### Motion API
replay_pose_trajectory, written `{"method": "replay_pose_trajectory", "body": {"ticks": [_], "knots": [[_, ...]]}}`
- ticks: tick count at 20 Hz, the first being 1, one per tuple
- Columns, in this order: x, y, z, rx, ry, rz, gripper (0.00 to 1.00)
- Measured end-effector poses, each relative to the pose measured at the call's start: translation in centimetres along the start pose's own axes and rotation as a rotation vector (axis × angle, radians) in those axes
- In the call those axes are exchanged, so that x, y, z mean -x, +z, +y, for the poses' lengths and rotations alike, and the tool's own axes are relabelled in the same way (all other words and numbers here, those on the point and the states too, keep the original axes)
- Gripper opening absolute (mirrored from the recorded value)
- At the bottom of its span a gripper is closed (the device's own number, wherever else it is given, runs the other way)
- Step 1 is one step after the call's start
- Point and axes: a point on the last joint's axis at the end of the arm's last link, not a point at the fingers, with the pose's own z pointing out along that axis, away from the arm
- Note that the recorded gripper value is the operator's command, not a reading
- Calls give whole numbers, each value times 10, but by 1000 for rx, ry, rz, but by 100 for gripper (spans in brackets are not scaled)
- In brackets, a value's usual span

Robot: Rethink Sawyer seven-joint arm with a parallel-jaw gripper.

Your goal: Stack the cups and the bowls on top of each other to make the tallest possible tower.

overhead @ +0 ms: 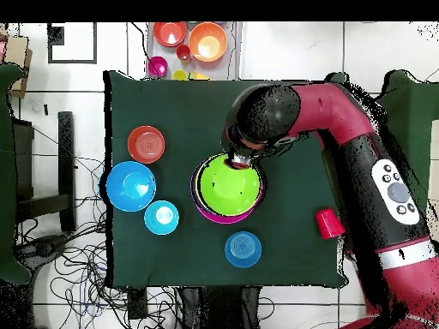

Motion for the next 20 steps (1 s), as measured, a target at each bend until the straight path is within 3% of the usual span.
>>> {"method": "replay_pose_trajectory", "body": {"ticks": [12,20], "knots": [[-1,5,0,10,0,-7,0],[0,24,2,47,-6,-24,0]]}}
